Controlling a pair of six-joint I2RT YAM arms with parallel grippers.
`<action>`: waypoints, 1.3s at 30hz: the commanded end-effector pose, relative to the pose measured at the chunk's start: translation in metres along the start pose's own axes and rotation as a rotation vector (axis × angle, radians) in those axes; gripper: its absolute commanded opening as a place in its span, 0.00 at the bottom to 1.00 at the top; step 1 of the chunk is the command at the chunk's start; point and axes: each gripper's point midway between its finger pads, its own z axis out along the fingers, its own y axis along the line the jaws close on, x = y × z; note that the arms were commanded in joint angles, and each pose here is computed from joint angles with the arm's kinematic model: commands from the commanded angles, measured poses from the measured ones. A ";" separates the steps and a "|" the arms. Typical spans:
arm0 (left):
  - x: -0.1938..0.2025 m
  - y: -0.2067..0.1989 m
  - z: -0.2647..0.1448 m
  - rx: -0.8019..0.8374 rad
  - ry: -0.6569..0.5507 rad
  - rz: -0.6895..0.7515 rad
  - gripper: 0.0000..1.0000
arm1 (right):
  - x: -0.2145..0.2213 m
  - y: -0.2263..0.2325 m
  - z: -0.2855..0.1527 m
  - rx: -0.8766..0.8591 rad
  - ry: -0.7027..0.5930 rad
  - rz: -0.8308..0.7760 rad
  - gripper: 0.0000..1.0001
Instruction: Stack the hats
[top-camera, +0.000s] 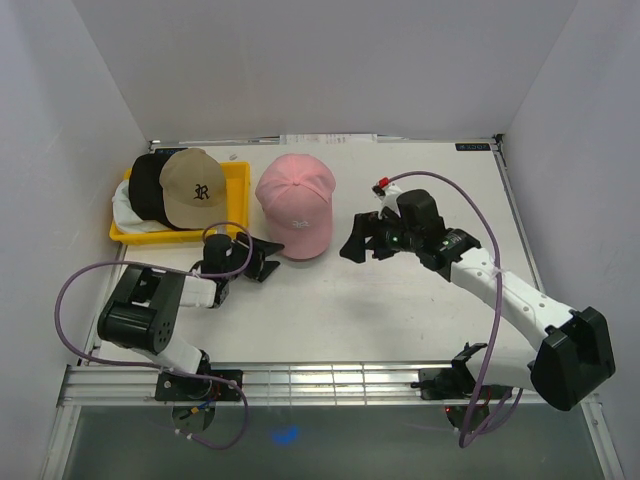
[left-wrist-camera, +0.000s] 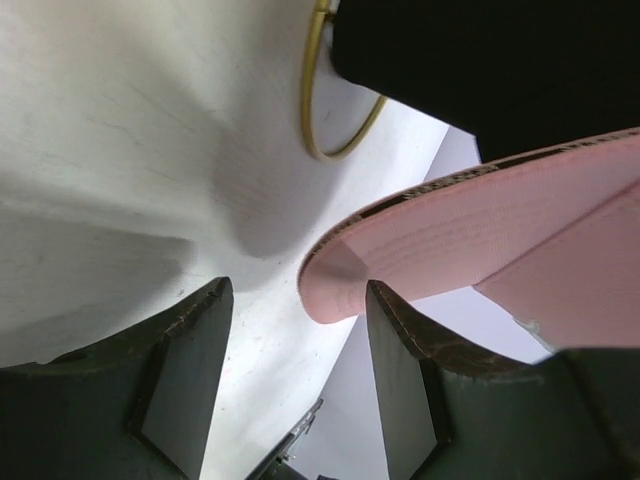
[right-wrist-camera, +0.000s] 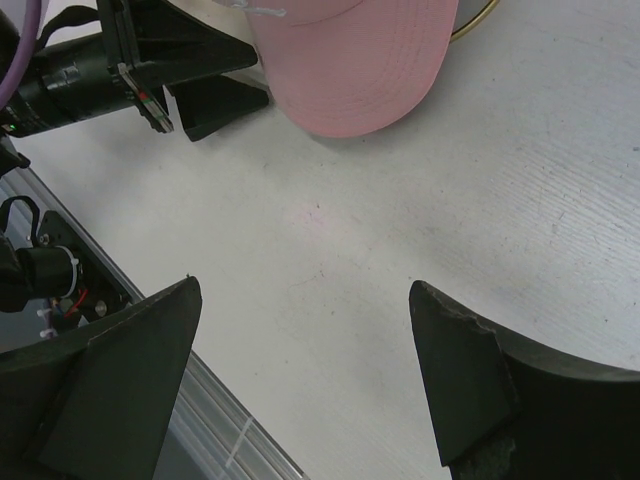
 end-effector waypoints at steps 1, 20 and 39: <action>-0.006 -0.026 -0.005 0.044 -0.013 0.073 0.66 | -0.019 0.009 0.001 -0.031 -0.024 -0.039 0.90; -0.110 -0.117 -0.090 -0.256 -0.345 0.433 0.66 | -0.064 0.024 0.016 -0.072 -0.024 -0.119 0.90; -0.293 -0.106 -0.124 -0.465 -0.568 0.512 0.80 | -0.063 0.037 -0.013 -0.120 -0.047 -0.141 0.89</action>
